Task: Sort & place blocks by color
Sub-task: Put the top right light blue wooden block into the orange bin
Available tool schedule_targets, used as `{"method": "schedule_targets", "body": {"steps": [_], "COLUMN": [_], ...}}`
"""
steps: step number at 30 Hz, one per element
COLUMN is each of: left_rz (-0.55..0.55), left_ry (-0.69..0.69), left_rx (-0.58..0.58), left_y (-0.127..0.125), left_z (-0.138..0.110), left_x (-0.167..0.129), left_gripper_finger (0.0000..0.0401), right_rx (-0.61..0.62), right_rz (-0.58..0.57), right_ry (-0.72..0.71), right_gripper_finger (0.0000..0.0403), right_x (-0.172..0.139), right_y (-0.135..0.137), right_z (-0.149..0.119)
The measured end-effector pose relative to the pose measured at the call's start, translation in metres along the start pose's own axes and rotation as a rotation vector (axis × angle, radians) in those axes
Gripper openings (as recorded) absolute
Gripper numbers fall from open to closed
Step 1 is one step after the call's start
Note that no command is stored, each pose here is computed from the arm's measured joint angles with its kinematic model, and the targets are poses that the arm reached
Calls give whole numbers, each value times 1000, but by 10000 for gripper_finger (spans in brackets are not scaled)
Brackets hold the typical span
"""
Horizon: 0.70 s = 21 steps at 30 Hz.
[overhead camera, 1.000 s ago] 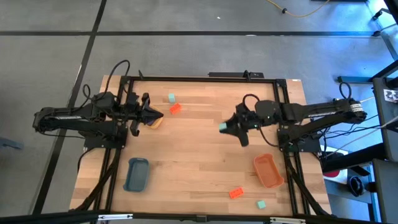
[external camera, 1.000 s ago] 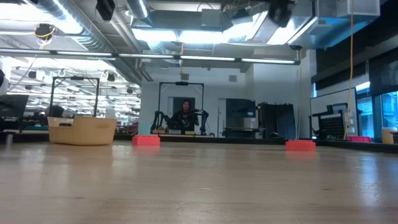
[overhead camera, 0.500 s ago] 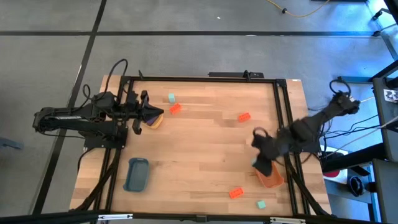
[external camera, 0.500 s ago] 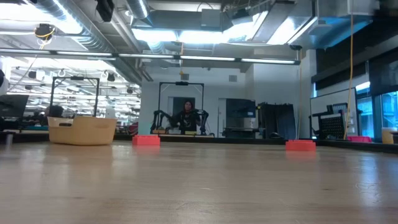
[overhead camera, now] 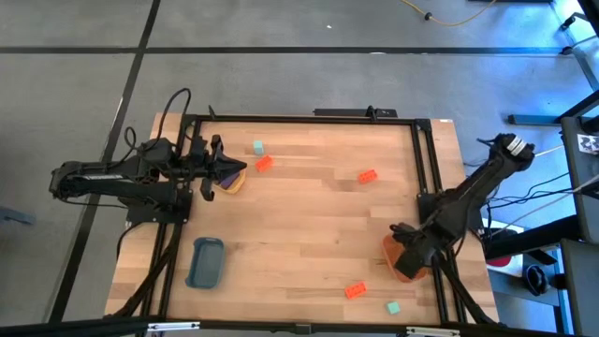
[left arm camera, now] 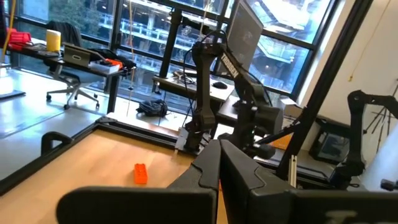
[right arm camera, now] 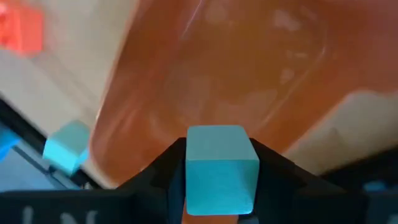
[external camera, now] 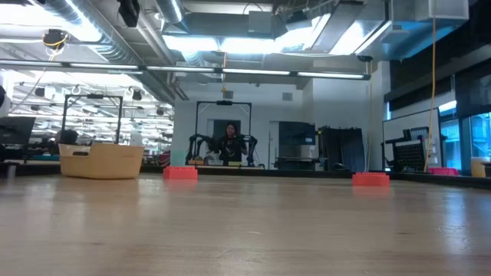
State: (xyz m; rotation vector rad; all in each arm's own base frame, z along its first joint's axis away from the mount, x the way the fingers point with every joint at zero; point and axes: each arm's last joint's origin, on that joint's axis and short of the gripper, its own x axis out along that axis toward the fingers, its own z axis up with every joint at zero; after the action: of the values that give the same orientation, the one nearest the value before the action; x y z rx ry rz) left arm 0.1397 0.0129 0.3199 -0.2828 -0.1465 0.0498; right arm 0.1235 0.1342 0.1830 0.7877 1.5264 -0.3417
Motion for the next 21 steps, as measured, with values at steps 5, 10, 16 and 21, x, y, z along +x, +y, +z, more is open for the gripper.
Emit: {"method": "schedule_targets", "body": {"steps": [5,10,16,21], "left_rz": [10,10,11,10], "left_ry": [-3,-3,-2,-3], "left_rx": [7,6,6,6], "left_y": [0,0,0,0], "left_z": [0,0,0,0], "left_x": [0,0,0,0], "left_gripper_finger": [0,0,0,0], "right_rx": [94,173,236,276], "right_rz": [17,30,22,7], "right_ry": [-22,-47,-88,-97], "right_gripper_finger": [134,134,134,137], "right_x": [15,20,20,20], "right_y": [-10,-12,-14,-15], "right_z": [11,13,15,15]}}
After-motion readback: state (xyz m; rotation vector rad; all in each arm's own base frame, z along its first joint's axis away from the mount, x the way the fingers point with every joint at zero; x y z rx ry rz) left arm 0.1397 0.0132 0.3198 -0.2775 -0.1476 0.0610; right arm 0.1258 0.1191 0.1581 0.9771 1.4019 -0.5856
